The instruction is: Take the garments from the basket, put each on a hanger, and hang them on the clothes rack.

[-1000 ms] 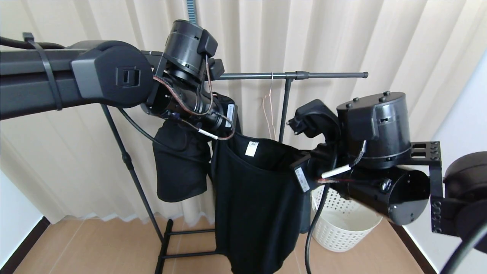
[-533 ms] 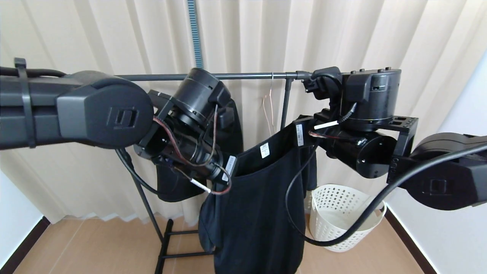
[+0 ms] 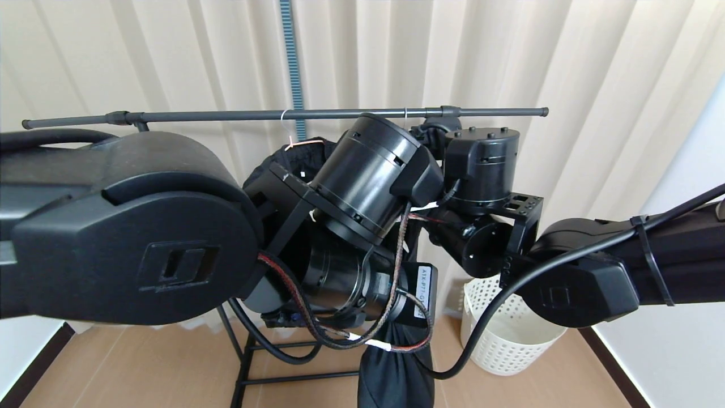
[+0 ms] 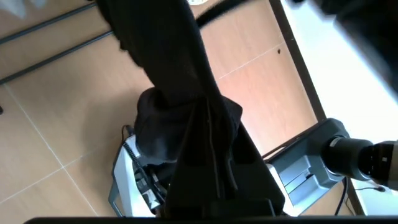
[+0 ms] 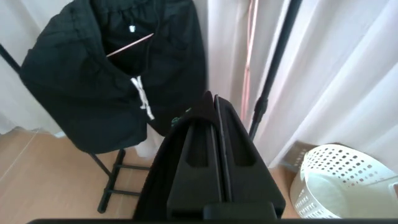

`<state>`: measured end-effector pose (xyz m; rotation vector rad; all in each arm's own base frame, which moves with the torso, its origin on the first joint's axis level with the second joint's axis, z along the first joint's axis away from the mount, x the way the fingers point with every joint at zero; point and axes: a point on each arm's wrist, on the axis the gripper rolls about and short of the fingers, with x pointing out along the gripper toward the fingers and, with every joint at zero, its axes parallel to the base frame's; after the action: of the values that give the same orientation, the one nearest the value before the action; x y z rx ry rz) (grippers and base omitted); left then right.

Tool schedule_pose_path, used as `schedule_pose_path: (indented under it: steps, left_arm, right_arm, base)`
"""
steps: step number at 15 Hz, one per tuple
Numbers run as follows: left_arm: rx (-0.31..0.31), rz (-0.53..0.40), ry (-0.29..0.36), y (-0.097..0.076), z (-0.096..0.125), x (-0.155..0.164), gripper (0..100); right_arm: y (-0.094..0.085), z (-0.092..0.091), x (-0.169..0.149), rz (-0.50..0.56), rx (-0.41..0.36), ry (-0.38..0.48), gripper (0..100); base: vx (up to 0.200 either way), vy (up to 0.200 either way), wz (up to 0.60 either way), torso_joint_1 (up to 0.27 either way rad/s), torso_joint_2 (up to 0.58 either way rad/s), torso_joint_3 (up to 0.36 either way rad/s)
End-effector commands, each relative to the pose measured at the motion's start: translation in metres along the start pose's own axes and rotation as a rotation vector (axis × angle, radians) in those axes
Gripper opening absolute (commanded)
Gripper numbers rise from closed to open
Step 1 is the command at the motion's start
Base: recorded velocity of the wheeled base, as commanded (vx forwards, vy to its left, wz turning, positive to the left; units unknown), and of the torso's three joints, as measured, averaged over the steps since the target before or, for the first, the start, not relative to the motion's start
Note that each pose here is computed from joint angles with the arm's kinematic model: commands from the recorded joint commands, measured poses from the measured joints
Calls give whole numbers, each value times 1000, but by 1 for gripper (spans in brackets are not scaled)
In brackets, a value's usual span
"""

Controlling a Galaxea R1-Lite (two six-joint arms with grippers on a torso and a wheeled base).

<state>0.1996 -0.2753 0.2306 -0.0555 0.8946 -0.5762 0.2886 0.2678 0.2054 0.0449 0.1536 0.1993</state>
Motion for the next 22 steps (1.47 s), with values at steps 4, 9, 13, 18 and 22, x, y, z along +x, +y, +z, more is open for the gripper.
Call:
schedule_pose_path:
  steps: [4,9,13,18,22]
  left_arm:
    - [8,10,1,-3,-3,2,0]
    - [-17,127,-44,15,3,4,0]
    - [4,256,-51,53,14,11,0]
    - [-30,301,-122,81,39,39,0]
    - [-2,293,-140,79,46,50,0]
  right_arm:
    - [5,-3,-1,12,-6,6,0]
    - [-18,13,-3,-38,-6,-18,0]
    - [-48,22,-14,-87,-92,-24,0]
    - [-64,13,-26,-112,-239,17,0]
    - [-75,16,-29,-145,-266,15,0]
  base:
    - [0,0,0,0,0,0]
    - [0,0,0,0,0,0]
    - [0,0,0,0,0,0]
    - [0,0,0,0,0,0]
    - [0,0,0,0,0,0]
